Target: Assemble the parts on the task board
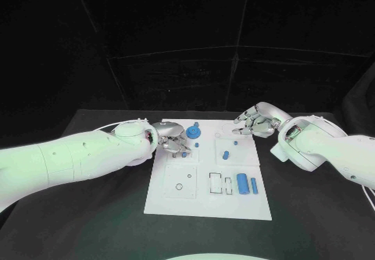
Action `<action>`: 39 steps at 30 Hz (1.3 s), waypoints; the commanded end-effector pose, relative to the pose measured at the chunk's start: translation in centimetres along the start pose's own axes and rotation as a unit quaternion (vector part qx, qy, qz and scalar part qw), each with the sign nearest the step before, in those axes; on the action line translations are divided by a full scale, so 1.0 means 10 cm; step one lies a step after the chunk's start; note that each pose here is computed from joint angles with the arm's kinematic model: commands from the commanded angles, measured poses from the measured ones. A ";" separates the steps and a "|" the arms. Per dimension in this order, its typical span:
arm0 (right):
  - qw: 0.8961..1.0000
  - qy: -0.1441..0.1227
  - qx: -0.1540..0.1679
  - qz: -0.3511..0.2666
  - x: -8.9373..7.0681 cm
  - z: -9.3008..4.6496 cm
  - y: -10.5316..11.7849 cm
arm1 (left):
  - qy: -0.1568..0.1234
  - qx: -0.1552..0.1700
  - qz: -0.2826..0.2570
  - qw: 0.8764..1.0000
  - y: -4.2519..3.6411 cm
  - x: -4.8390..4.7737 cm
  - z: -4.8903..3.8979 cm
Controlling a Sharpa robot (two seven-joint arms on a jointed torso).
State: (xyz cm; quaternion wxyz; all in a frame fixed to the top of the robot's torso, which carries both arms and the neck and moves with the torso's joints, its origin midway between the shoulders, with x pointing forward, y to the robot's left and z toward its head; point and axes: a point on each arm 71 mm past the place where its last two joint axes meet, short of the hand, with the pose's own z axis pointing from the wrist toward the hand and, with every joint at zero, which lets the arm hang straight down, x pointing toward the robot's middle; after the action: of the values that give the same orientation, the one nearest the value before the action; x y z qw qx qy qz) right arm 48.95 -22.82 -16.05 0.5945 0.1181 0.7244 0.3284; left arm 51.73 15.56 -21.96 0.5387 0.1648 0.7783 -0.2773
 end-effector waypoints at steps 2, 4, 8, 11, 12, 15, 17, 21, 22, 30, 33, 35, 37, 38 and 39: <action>1.000 0.002 -0.006 0.000 0.00 0.00 0.02 | 0.005 0.012 0.003 1.000 -0.016 0.007 0.004; 1.000 0.002 -0.006 0.000 0.00 0.00 0.02 | 0.007 0.013 0.003 1.000 -0.017 0.010 0.005; 1.000 0.003 -0.006 0.000 0.00 0.00 0.02 | 0.011 0.014 0.003 1.000 -0.022 0.017 0.005; 1.000 0.003 -0.006 0.000 0.00 0.00 0.02 | 0.014 0.016 0.003 1.000 -0.026 0.022 0.004; 1.000 0.003 -0.006 0.000 0.00 0.00 0.02 | 0.014 0.016 0.003 1.000 -0.026 0.023 0.004; 1.000 0.003 -0.006 0.000 0.00 0.00 0.02 | 0.017 0.018 0.003 1.000 -0.030 0.027 0.005; 1.000 0.004 -0.006 0.000 0.00 0.01 0.02 | 0.018 0.018 0.003 1.000 -0.030 0.028 0.005; 1.000 0.004 -0.006 0.000 0.00 0.01 0.02 | 0.018 0.018 0.003 1.000 -0.026 0.028 0.006; 1.000 0.004 -0.006 0.000 0.00 0.01 0.02 | 0.017 0.018 0.003 1.000 -0.024 0.027 0.008; 1.000 0.004 -0.007 0.002 0.01 0.01 0.02 | 0.017 0.014 0.004 1.000 -0.006 0.022 0.015; 1.000 0.004 -0.007 0.002 0.01 0.01 0.02 | 0.018 0.013 0.004 1.000 -0.002 0.023 0.017; 1.000 0.004 -0.007 0.002 0.01 0.01 0.02 | 0.019 0.013 0.004 1.000 -0.002 0.025 0.017; 1.000 0.004 -0.007 0.002 0.01 0.01 0.02 | 0.021 0.013 0.004 1.000 -0.002 0.028 0.016; 1.000 0.004 -0.007 0.002 0.01 0.01 0.02 | 0.022 0.013 0.003 1.000 -0.002 0.029 0.016; 1.000 0.004 -0.007 0.002 0.01 0.01 0.02 | 0.023 0.013 0.003 1.000 -0.002 0.030 0.016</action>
State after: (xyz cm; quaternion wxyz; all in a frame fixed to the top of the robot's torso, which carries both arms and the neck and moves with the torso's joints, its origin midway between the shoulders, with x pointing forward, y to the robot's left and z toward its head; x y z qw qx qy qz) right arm 48.98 -22.71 -16.07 0.5930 0.1169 0.7250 0.3303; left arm 51.84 15.56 -22.23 0.5279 0.1719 0.7844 -0.2764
